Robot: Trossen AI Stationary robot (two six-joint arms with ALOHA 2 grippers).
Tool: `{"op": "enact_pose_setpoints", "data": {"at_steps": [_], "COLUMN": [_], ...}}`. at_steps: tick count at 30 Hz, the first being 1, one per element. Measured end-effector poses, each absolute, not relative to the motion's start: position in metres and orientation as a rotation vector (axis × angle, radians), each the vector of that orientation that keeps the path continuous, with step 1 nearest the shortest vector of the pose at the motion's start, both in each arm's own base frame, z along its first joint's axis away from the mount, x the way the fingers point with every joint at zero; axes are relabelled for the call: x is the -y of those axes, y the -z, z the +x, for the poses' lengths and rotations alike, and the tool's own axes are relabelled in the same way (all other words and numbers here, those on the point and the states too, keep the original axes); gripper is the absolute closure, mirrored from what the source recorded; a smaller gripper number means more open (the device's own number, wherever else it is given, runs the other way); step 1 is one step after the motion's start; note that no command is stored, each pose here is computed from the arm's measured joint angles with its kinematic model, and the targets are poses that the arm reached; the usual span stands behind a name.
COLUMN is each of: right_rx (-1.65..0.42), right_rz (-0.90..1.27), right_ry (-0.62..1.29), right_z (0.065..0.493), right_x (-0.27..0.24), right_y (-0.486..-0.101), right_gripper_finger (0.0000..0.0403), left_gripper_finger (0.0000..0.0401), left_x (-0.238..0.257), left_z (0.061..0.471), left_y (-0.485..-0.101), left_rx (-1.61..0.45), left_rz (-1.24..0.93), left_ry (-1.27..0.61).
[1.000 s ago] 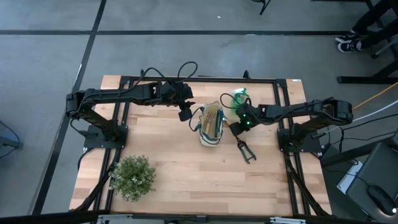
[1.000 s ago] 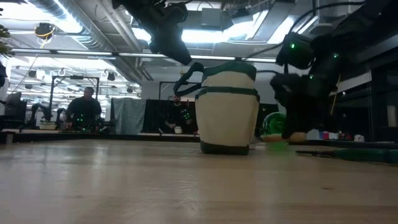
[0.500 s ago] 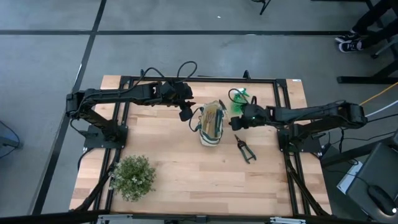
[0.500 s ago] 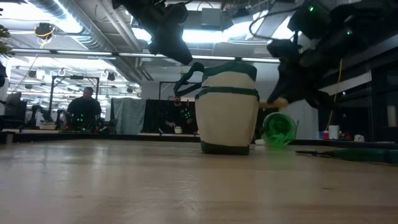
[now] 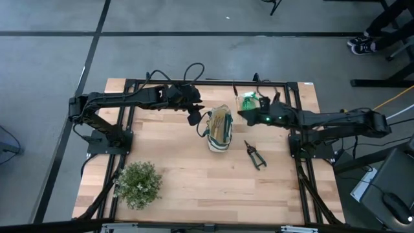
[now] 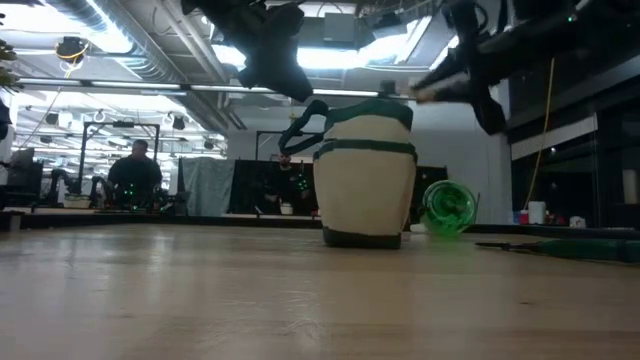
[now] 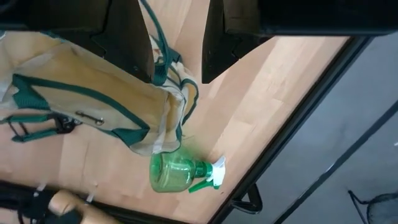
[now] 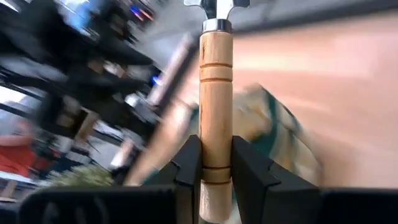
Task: Pick & Place Garden tools in Gardening bag
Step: Put the trowel into the gardening bag
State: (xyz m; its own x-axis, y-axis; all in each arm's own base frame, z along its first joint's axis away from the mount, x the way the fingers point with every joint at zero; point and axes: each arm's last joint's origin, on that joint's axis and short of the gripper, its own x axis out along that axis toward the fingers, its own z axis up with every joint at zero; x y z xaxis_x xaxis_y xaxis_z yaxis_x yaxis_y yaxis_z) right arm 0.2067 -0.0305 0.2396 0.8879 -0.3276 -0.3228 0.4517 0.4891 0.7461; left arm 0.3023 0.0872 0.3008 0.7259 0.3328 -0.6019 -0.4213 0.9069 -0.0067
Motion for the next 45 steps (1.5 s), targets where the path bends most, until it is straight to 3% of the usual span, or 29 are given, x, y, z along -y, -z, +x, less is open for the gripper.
{"op": "enact_pose_setpoints", "data": {"at_steps": [20, 36, 45], "right_rx": [0.304, 0.199, 0.151], "right_rz": [0.819, 0.58, 0.517], "right_ry": [0.23, 0.207, 0.172], "right_z": [0.202, 0.208, 0.219], "right_x": [0.019, -0.004, -0.016], "right_y": [-0.295, -0.372, -0.386], "right_gripper_finger": [0.0341, 0.0341, 0.0341], "left_gripper_finger": [0.0272, 0.0272, 0.0272], "left_x": [-0.086, -0.086, -0.086], "left_z": [0.303, 0.303, 0.303], "left_y": [-0.301, -0.301, -0.301], "left_rx": [-0.628, -0.628, -0.628], "left_rz": [-0.166, -0.166, -0.172], "left_ry": [-0.395, -0.395, -0.379]}}
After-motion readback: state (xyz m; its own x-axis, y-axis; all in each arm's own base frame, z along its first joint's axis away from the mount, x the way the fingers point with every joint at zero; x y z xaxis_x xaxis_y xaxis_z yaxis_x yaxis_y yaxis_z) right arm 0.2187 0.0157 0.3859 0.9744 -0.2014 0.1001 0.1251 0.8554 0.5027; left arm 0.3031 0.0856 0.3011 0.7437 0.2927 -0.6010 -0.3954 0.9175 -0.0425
